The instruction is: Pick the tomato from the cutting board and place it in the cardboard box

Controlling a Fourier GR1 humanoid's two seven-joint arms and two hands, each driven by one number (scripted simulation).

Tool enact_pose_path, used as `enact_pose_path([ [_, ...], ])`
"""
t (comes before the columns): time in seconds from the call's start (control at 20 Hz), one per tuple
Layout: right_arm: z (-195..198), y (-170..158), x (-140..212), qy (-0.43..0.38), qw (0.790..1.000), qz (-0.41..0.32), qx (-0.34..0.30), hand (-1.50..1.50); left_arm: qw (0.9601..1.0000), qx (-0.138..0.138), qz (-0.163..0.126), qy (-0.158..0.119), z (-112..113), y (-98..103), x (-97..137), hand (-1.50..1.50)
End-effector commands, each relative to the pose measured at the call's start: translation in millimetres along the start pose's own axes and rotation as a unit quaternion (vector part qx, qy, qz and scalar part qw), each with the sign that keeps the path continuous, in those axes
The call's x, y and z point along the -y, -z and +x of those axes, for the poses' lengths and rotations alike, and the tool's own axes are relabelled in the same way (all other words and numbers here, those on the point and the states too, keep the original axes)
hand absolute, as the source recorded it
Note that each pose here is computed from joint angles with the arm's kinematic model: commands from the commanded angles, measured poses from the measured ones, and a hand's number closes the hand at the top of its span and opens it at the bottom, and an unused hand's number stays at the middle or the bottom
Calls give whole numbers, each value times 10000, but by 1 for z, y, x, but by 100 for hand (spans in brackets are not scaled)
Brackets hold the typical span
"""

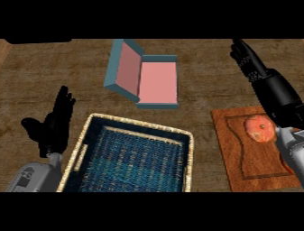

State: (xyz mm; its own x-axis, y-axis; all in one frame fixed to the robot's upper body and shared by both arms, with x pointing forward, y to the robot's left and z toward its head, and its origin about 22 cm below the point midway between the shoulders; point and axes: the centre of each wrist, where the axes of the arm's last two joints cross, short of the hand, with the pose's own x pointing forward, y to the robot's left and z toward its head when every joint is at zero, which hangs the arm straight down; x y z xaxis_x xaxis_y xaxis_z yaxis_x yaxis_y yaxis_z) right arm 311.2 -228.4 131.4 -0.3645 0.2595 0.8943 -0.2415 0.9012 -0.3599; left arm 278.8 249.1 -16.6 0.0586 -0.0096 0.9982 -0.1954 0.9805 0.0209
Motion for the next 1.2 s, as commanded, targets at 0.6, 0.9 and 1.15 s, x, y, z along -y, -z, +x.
enact_pose_path([
  [0.6,-85,-132,113,756,9152,-2883,2712,-150,9791,52,-409,1990,-11,-12,-61,0],
  [0.9,-101,-228,160,-624,9378,-2111,2685,-150,9754,75,-621,2116,-8,-12,-63,0],
  [1.15,-107,-297,164,-1148,9555,-1607,2189,-150,9718,166,-844,2194,-1,-8,-57,0],
])
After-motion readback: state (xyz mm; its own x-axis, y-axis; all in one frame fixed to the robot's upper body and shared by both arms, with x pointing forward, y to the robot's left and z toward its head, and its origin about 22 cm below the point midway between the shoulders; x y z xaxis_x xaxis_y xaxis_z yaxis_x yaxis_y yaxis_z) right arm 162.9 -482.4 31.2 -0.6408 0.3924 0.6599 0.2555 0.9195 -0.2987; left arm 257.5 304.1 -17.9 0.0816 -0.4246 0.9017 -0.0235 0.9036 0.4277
